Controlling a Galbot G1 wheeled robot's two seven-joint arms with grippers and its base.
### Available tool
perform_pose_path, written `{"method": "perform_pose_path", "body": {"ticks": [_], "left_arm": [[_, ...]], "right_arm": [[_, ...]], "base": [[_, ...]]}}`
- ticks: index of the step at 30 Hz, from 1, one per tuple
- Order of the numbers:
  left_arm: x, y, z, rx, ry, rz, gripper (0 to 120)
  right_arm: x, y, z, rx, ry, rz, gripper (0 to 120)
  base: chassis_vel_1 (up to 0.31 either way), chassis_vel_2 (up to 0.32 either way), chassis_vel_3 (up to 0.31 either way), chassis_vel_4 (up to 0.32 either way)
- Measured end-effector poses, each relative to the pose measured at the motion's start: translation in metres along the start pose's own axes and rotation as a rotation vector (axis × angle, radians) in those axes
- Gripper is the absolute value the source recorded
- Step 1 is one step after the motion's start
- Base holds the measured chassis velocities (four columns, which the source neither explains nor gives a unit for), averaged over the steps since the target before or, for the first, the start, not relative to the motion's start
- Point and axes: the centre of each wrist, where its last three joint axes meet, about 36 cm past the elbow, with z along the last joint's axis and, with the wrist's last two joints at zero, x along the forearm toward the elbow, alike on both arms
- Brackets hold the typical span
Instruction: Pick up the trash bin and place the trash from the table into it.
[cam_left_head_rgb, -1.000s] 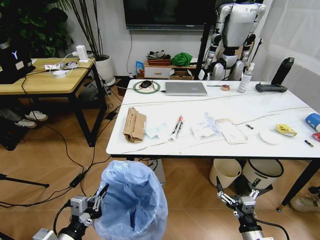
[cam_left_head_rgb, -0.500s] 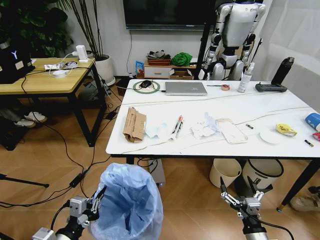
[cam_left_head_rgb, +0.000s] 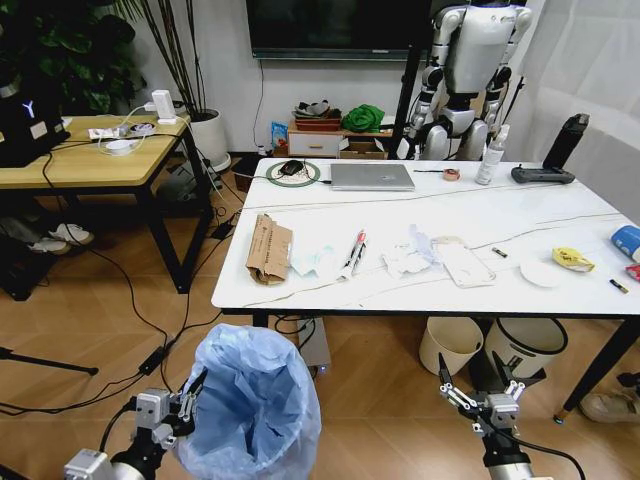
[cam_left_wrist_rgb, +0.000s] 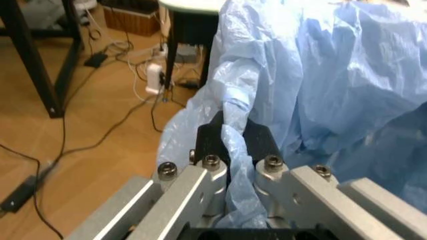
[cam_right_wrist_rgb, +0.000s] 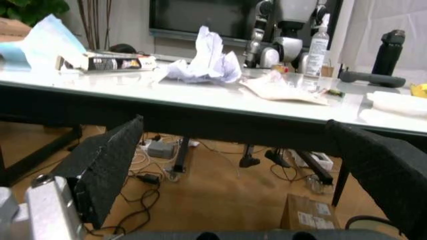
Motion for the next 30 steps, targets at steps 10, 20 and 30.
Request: {"method": "perform_pose_path", "body": {"ticks": [10, 20, 30], "left_arm": [[0.017, -0.001, 0.003, 0.063, 0.063, -0.051, 0], [0.036, -0.009, -0.007, 0.079, 0.073, -0.09, 0], [0.055, -0.003, -0.013, 0.058, 0.062, -0.184, 0]], "right_arm": [[-0.036, 0.004, -0.082, -0.329, -0.064, -0.014, 100], [-0.102, -0.02, -0.152, -0.306, -0.044, -0.098, 100], [-0.212, 0.034, -0.173, -0.356, 0.257, -0.163, 100]], "base": [[0.0, 0.0, 0.0, 0.0], [0.0, 0.0, 0.0, 0.0], [0.0, 0.0, 0.0, 0.0]]}}
